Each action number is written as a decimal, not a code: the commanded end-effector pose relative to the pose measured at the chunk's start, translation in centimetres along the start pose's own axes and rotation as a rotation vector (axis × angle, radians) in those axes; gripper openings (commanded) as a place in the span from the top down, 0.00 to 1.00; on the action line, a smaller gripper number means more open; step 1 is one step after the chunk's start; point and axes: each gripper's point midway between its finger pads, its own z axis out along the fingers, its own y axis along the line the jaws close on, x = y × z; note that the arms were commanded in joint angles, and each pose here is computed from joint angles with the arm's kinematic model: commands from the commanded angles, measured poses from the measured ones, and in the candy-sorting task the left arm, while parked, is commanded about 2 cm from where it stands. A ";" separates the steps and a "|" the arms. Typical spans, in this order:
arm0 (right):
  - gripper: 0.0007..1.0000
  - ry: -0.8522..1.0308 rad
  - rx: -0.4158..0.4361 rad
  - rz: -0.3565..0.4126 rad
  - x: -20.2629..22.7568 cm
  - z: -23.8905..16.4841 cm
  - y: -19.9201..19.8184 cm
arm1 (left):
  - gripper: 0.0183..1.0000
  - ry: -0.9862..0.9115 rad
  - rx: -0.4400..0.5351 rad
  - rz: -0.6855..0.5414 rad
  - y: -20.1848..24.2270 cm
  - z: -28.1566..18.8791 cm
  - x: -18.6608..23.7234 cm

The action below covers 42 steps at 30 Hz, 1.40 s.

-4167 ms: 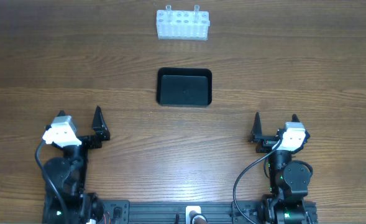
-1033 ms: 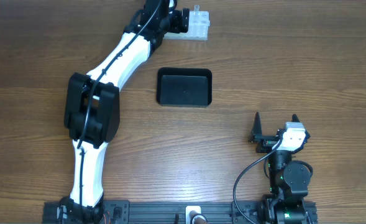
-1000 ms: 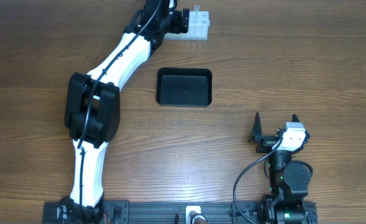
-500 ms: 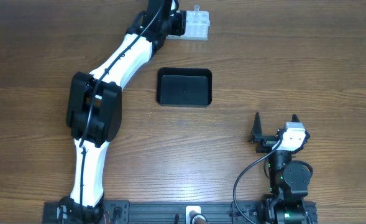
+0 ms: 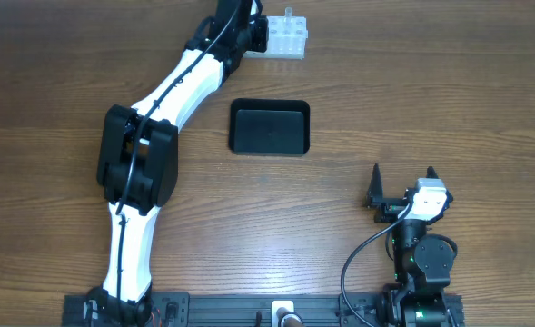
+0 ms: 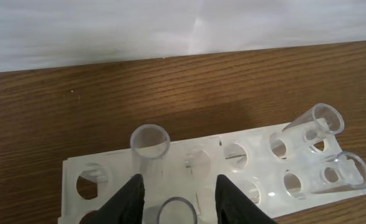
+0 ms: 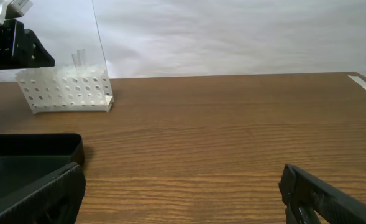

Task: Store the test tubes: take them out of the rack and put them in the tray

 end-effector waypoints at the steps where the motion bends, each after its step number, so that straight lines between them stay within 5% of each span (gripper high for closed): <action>1: 0.01 0.000 -0.013 0.009 0.1 0.0 0.3 | 0.67 -0.011 0.001 0.003 -0.3 0.4 -0.3; 42: 0.01 0.000 -0.013 0.009 0.1 0.0 0.3 | 0.83 -0.024 -0.004 0.005 -0.5 0.0 -0.9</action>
